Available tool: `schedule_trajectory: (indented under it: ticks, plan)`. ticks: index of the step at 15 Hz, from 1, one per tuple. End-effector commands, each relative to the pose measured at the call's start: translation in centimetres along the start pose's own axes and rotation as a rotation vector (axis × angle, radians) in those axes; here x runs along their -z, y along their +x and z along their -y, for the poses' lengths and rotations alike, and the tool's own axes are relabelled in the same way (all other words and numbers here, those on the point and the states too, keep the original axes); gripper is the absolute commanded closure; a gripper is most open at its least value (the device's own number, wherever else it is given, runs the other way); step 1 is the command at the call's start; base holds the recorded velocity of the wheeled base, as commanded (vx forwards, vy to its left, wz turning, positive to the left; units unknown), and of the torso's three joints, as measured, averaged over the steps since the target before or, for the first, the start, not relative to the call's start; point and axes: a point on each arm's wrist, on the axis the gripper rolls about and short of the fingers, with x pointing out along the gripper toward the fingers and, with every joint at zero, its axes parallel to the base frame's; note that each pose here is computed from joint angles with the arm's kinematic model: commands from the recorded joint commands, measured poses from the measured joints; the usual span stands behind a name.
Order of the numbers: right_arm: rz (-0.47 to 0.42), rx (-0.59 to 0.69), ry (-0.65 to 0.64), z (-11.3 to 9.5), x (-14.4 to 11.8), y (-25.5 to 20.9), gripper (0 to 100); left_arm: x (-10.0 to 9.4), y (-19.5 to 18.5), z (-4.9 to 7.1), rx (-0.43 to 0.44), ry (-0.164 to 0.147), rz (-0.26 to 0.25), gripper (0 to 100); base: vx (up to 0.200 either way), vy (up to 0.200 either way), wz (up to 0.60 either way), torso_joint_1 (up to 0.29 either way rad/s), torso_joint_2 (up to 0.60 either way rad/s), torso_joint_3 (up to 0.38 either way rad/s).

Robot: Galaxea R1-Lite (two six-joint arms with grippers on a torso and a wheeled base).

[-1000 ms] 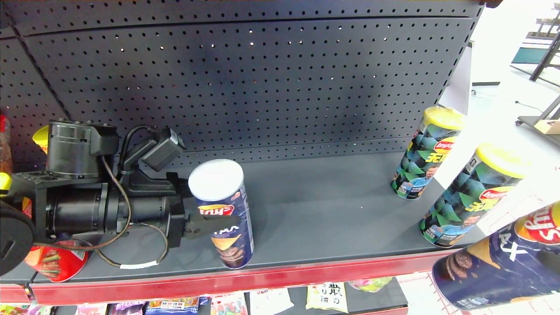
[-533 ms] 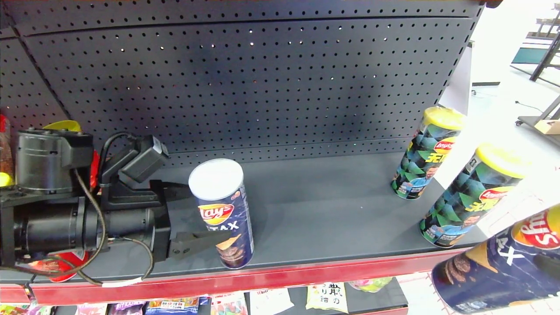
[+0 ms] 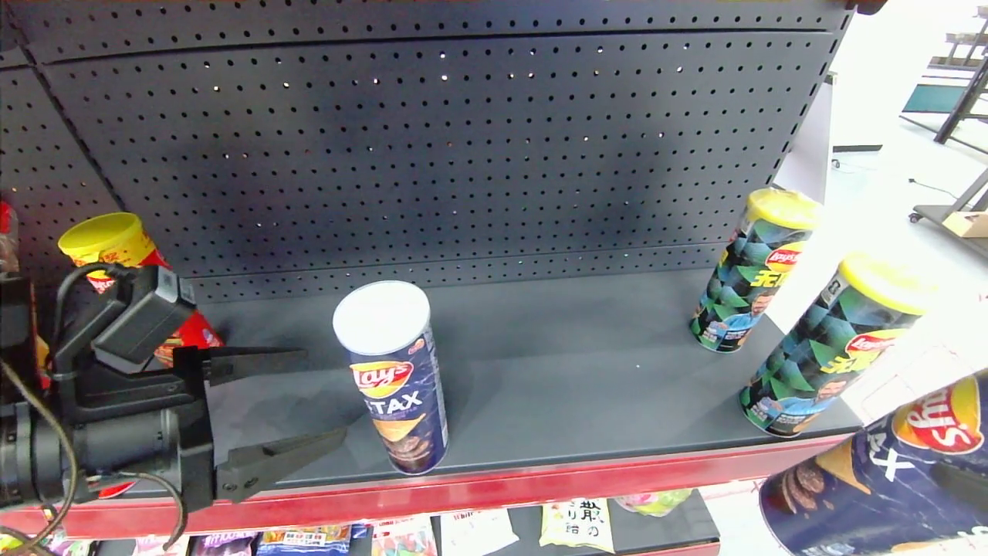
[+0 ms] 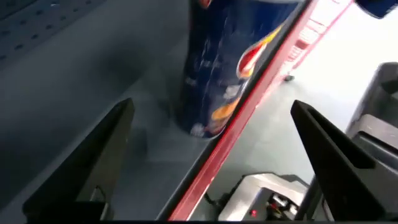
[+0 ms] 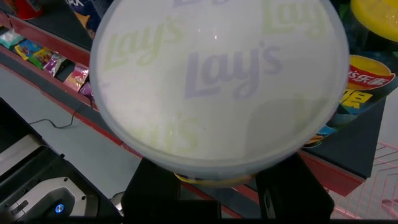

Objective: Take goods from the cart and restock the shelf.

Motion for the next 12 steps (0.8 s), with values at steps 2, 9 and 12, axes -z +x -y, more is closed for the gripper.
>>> schedule_trajectory:
  ticks: [2,9,12]
  plan:
    - [-0.009,-0.002,0.002,0.0,0.2,0.1,100,1.5,-4.7,2.1,-0.364,0.039,0.030,0,0.000,0.000,0.00,0.000,0.00,0.000]
    - [-0.022,0.011,0.008,0.1,0.5,0.2,100,3.6,-8.6,4.7,-0.865,-0.064,0.096,0,0.000,0.000,0.00,0.000,0.00,0.000]
    - [-0.031,0.057,0.014,0.1,0.9,0.2,100,4.1,-9.2,5.5,-0.824,-0.027,0.086,0,0.000,0.000,0.00,0.000,0.00,0.000]
